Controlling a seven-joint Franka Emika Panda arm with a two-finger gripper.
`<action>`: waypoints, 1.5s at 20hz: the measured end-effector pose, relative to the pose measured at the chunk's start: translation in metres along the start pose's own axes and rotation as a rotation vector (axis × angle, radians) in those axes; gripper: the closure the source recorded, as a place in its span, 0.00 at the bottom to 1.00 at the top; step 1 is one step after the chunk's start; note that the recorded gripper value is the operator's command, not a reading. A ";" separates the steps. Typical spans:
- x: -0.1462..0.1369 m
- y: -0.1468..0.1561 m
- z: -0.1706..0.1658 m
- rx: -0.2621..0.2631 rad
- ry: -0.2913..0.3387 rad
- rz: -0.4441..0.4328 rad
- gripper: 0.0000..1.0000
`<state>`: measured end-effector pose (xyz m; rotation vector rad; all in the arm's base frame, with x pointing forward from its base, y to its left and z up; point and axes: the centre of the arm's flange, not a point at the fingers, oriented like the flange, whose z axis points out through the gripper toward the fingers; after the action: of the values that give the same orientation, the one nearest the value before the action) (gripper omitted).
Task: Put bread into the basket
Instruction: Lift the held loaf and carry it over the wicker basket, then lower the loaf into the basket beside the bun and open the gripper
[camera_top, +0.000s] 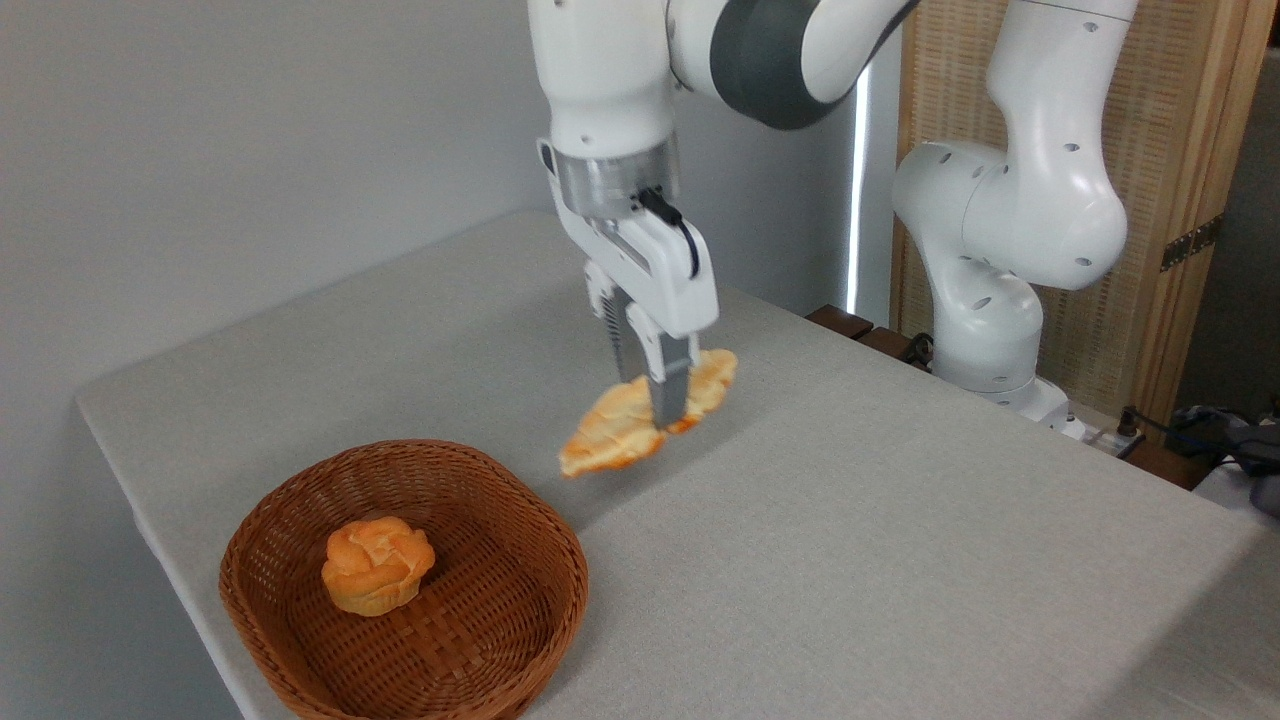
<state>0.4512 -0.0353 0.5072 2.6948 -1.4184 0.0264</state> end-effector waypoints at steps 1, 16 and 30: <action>0.008 -0.007 -0.010 0.003 0.027 -0.019 0.54; 0.096 -0.132 0.005 0.148 0.192 -0.122 0.20; 0.094 -0.141 0.023 0.173 0.114 -0.090 0.00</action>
<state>0.6194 -0.0351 0.4788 2.8392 -1.3175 0.3039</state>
